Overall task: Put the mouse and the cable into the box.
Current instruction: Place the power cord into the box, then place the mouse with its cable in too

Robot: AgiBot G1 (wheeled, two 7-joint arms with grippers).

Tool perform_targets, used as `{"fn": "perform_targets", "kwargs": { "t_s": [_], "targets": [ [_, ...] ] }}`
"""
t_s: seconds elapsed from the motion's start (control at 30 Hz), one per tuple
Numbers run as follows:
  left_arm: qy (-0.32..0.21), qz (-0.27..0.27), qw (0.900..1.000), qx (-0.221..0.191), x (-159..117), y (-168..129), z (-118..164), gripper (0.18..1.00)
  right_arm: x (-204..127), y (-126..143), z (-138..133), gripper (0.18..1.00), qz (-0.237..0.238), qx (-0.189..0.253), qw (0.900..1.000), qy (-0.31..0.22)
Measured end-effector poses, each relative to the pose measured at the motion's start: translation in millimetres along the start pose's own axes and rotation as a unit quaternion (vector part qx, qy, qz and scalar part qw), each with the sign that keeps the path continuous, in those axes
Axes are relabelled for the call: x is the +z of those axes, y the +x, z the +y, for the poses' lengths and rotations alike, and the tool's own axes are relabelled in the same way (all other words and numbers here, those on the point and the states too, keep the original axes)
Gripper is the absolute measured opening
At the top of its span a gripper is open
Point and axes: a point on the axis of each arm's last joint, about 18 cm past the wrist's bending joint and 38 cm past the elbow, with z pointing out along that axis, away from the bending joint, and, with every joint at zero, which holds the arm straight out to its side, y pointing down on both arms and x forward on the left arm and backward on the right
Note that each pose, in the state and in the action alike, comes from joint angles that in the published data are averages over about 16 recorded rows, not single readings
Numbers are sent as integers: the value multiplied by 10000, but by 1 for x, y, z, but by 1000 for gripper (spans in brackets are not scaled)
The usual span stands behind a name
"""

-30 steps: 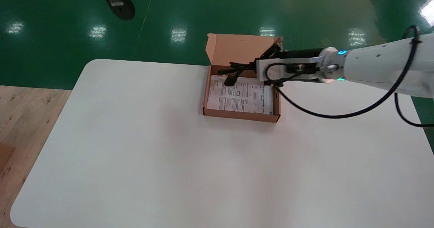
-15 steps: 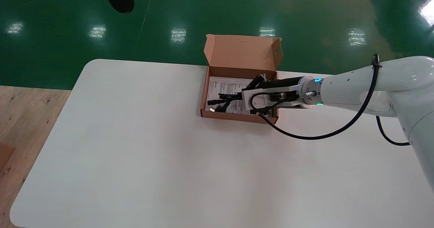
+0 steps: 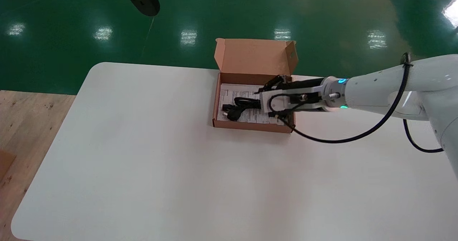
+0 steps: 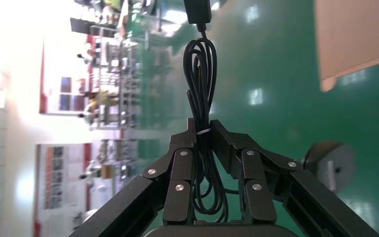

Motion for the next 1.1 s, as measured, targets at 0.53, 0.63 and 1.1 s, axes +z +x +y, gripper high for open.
{"fn": "perform_targets", "kwargs": {
  "t_s": [0.53,0.63,1.1],
  "targets": [
    [1278,728,9834,-1058,129,108,-87,246,-166,42,98,611,928,584,9921,-602],
    [1391,874,9778,-1303,145,133,-100,246,-186,32,115,673,908,665,9905,-792],
    [825,1402,9567,-2414,181,231,-110,246,-235,-11,157,924,693,977,9834,-1361]
  ]
}}
